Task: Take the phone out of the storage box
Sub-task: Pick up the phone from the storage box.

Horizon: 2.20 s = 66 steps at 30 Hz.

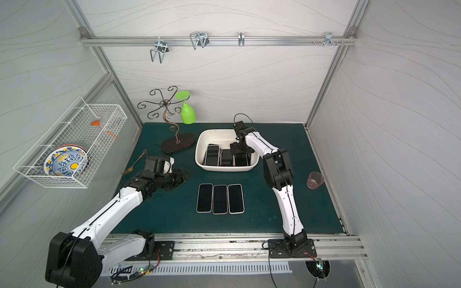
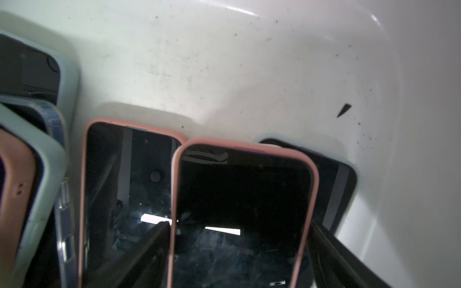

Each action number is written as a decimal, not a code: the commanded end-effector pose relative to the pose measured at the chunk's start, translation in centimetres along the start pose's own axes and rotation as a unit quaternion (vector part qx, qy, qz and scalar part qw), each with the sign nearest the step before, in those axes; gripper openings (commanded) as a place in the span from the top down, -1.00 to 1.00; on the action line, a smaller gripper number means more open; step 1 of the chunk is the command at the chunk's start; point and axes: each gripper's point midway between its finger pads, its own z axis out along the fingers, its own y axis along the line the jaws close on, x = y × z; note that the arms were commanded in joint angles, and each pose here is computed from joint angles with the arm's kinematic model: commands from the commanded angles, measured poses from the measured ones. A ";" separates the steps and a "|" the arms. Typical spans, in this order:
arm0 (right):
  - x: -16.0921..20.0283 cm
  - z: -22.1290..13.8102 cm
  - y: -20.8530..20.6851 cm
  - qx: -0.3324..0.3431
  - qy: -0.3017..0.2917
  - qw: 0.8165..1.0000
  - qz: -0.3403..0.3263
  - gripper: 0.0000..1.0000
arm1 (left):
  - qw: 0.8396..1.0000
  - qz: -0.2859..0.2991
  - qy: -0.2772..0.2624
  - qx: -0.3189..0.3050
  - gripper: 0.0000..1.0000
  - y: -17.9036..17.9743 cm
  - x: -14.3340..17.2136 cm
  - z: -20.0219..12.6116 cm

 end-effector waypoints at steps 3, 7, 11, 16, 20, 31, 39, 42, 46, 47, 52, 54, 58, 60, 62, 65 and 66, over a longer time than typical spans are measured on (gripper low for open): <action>-0.1 -0.8 -0.7 0.007 0.005 1.000 -0.003 -0.70 | 1.000 0.011 -0.008 0.014 -0.43 -0.7 -0.5 0.1; 0.2 -0.3 -1.0 0.012 0.016 1.000 -0.002 -0.72 | 1.000 0.010 -0.007 0.013 -0.43 -0.7 -0.4 0.1; 0.6 0.1 -0.8 0.011 0.023 1.000 -0.004 -0.76 | 1.000 0.010 -0.007 0.013 -0.43 -0.6 -0.4 0.2; 1.0 0.6 -0.9 0.016 0.031 0.999 -0.005 -0.81 | 1.000 0.009 -0.007 0.014 -0.43 -0.6 -0.4 0.2; 1.3 0.8 -0.9 0.016 0.034 0.999 -0.006 -0.83 | 1.000 0.008 -0.006 0.015 -0.43 -0.6 -0.3 0.3; 2.5 1.7 -0.5 0.013 0.050 0.999 -0.008 -0.78 | 1.000 0.005 -0.004 0.016 -0.43 -0.3 -0.1 0.5; 2.9 1.6 -0.6 0.020 0.050 0.999 -0.007 -0.76 | 1.000 0.001 -0.003 0.018 -0.42 -0.3 -0.1 0.5; 2.6 1.1 -0.8 0.020 0.044 0.999 -0.003 -0.56 | 1.000 0.002 -0.005 0.019 -0.42 -0.3 -0.3 0.5; 2.3 -0.1 -0.9 0.019 0.037 0.999 -0.002 -0.36 | 1.000 0.002 -0.005 0.019 -0.42 -0.3 -0.3 0.5; 2.2 -0.4 -0.9 0.018 0.034 0.999 -0.002 -0.30 | 1.000 0.003 -0.005 0.019 -0.42 -0.4 -0.4 0.5; 0.9 -3.7 -0.7 0.011 -0.002 1.000 -0.001 -0.02 | 1.000 0.003 -0.006 0.019 -0.42 -0.4 -0.4 0.5; 0.1 -5.3 -0.7 0.005 -0.020 1.000 0.000 0.08 | 1.000 0.002 -0.006 0.023 -0.42 -0.6 -0.5 0.4; -0.9 -7.3 -0.7 -0.023 -0.036 0.999 0.013 0.28 | 0.999 0.005 -0.012 0.050 -0.43 -2.0 -1.1 0.2; -1.0 -7.7 -0.6 -0.038 -0.036 0.998 0.019 0.34 | 0.996 0.010 -0.014 0.084 -0.43 -3.5 -1.4 -0.1; -1.1 -8.0 -0.4 -0.055 -0.038 0.997 0.026 0.41 | 0.991 0.024 -0.017 0.127 -0.44 -5.7 -1.8 -0.4; -1.2 -8.4 0.3 -0.086 -0.036 0.995 0.034 0.53 | 0.981 0.074 -0.017 0.178 -0.45 -9.7 -1.9 -0.6; -1.3 -8.7 0.6 -0.096 -0.038 0.994 0.036 0.55 | 0.976 0.093 -0.012 0.194 -0.46 -11.2 -1.6 -0.6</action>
